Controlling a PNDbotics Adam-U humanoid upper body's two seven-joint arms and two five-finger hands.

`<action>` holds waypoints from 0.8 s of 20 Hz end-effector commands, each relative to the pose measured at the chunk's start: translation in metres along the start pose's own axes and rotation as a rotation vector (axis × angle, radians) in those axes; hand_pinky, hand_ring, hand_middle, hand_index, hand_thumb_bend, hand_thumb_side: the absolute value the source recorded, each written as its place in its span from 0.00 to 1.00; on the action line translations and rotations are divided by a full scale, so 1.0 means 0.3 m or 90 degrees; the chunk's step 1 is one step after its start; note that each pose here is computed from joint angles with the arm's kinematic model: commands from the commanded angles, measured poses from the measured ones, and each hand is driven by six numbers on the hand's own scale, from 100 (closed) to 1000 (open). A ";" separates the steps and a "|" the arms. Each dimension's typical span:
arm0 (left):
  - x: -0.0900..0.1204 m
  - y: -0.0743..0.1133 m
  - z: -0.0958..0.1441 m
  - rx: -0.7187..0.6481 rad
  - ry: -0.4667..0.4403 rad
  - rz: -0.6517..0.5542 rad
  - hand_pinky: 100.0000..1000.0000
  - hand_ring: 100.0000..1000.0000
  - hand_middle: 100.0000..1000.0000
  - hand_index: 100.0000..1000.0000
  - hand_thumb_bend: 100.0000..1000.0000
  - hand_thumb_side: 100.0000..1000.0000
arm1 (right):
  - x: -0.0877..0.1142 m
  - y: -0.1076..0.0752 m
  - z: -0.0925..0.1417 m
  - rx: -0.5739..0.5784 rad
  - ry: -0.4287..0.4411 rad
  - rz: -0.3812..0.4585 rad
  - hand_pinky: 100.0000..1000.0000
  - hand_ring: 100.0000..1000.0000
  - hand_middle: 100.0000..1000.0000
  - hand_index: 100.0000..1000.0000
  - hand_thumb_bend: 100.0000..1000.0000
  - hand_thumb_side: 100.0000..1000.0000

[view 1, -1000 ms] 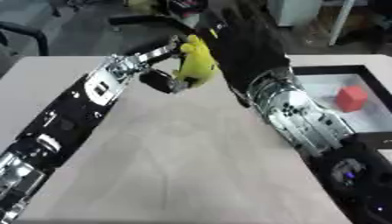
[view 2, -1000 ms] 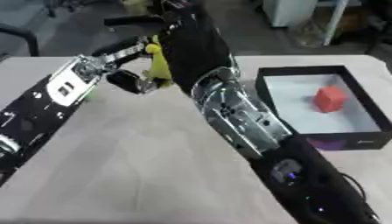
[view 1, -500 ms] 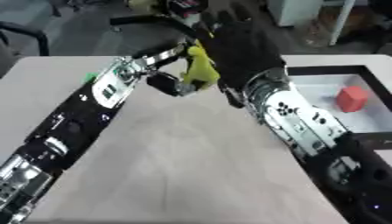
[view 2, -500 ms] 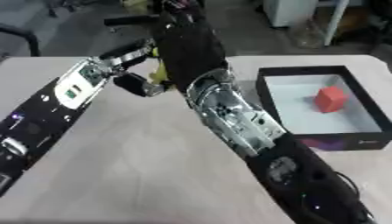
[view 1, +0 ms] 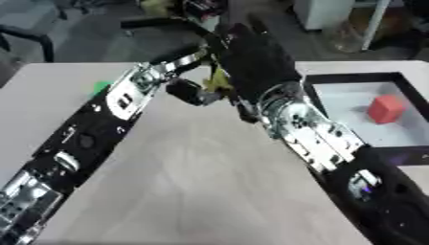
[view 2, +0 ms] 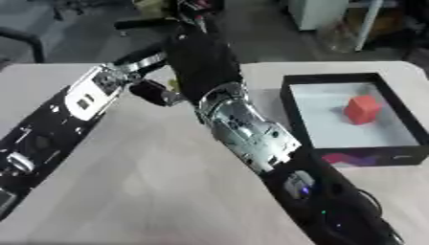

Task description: Pick up the objects with one hand, pass them to the other hand, and then place them into the box on the other side of the table.

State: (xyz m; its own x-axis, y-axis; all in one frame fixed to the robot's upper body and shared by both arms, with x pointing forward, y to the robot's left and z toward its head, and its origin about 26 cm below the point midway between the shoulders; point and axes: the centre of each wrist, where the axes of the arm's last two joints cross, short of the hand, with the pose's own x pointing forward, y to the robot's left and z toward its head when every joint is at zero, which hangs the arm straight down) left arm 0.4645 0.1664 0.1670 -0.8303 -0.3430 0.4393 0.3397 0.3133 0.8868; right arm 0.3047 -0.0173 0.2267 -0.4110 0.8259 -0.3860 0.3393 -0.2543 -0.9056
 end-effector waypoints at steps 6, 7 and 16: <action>0.026 0.073 -0.007 0.025 -0.018 -0.047 0.60 0.36 0.28 0.37 0.04 0.09 | 0.004 0.019 -0.020 0.056 0.016 -0.061 1.00 0.87 0.87 0.94 0.18 0.01; 0.026 0.074 -0.007 0.026 -0.018 -0.048 0.60 0.36 0.28 0.38 0.04 0.09 | 0.005 0.023 -0.022 0.065 0.019 -0.066 1.00 0.86 0.86 0.94 0.17 0.00; 0.022 0.062 -0.009 0.018 -0.018 -0.046 0.60 0.36 0.29 0.38 0.04 0.09 | 0.005 0.042 -0.032 0.096 0.043 -0.097 1.00 0.70 0.61 0.65 0.04 0.00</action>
State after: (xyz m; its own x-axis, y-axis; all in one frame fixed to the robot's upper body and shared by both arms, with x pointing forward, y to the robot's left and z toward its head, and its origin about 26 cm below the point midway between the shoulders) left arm 0.4641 0.1658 0.1685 -0.8483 -0.3450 0.4017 0.3043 0.3033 0.9030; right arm 0.3160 -0.0153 0.2122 -0.3921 0.8856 -0.2489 0.1507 -0.2051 -0.9671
